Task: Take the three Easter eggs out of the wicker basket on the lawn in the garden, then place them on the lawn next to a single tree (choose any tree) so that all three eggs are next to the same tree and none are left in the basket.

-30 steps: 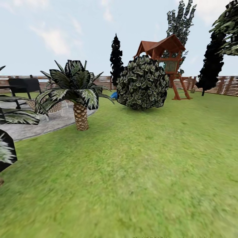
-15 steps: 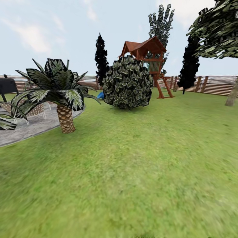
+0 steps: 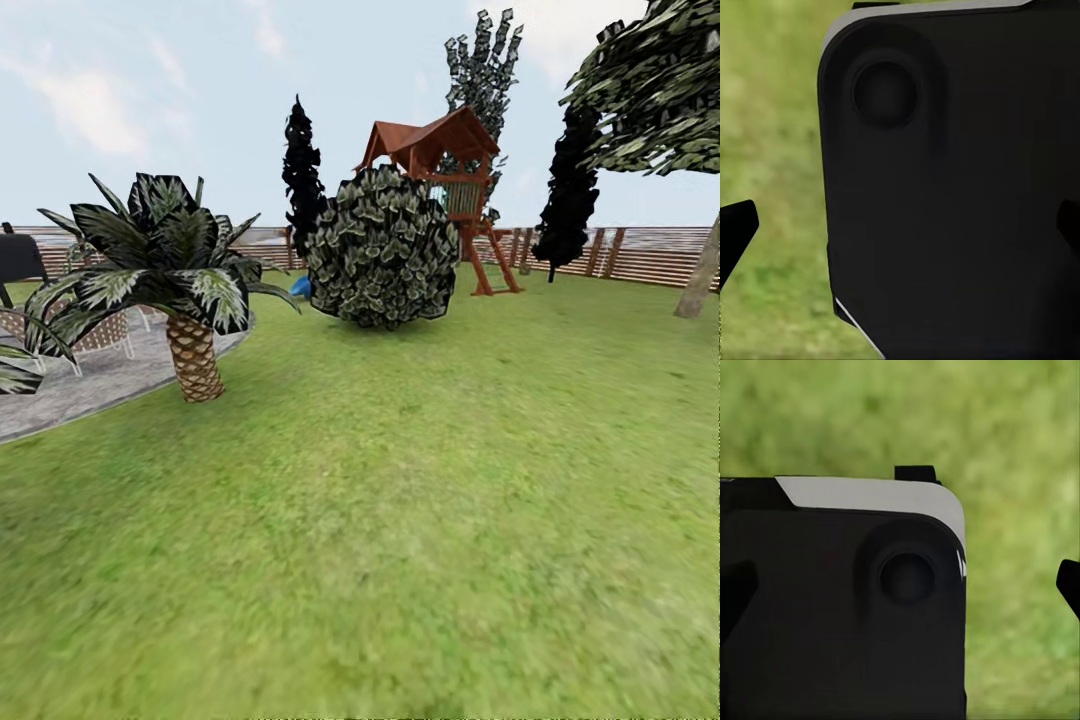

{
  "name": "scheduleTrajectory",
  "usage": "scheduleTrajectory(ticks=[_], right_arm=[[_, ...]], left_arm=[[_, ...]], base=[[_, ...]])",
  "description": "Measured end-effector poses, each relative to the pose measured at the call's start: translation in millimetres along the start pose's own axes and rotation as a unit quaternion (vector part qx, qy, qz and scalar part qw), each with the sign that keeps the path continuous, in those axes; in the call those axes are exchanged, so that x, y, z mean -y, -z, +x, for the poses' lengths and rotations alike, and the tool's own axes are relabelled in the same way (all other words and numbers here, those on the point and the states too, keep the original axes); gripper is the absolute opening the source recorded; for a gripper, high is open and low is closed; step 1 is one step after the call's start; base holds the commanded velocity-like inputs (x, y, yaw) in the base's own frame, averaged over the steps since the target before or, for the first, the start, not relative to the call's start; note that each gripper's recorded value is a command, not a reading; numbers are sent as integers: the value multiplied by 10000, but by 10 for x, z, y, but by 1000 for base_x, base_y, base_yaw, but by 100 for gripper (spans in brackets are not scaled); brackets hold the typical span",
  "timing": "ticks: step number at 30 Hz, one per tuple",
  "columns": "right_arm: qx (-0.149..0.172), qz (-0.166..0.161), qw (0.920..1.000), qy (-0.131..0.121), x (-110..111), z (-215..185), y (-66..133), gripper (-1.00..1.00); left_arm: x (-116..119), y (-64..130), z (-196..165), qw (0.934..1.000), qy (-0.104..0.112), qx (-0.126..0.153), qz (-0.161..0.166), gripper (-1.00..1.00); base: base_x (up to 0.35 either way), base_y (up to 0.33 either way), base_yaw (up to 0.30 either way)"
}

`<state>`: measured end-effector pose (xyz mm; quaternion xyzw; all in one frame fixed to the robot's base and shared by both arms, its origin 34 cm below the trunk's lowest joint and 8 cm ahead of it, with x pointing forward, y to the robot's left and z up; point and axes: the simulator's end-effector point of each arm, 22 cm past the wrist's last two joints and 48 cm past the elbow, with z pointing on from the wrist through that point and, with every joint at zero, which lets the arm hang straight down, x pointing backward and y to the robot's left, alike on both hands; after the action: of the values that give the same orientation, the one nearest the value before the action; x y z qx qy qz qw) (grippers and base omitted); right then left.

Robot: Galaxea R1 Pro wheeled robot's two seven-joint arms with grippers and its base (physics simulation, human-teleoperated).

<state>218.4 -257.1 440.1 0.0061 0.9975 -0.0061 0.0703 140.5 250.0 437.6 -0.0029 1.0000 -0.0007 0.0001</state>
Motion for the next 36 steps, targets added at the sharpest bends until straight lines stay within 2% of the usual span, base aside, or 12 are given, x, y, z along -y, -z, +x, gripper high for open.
scheduleTrajectory(ticks=[30,36], right_arm=[[-188,25,9998,-40,35,160,-8,100],[-241,21,9997,-40,33,203,-8,100]], left_arm=[[0,3,164,9998,-7,-210,0,100],[1,4,195,9997,-7,-254,0,100]], base=[[0,0,-123],[0,0,-15]])
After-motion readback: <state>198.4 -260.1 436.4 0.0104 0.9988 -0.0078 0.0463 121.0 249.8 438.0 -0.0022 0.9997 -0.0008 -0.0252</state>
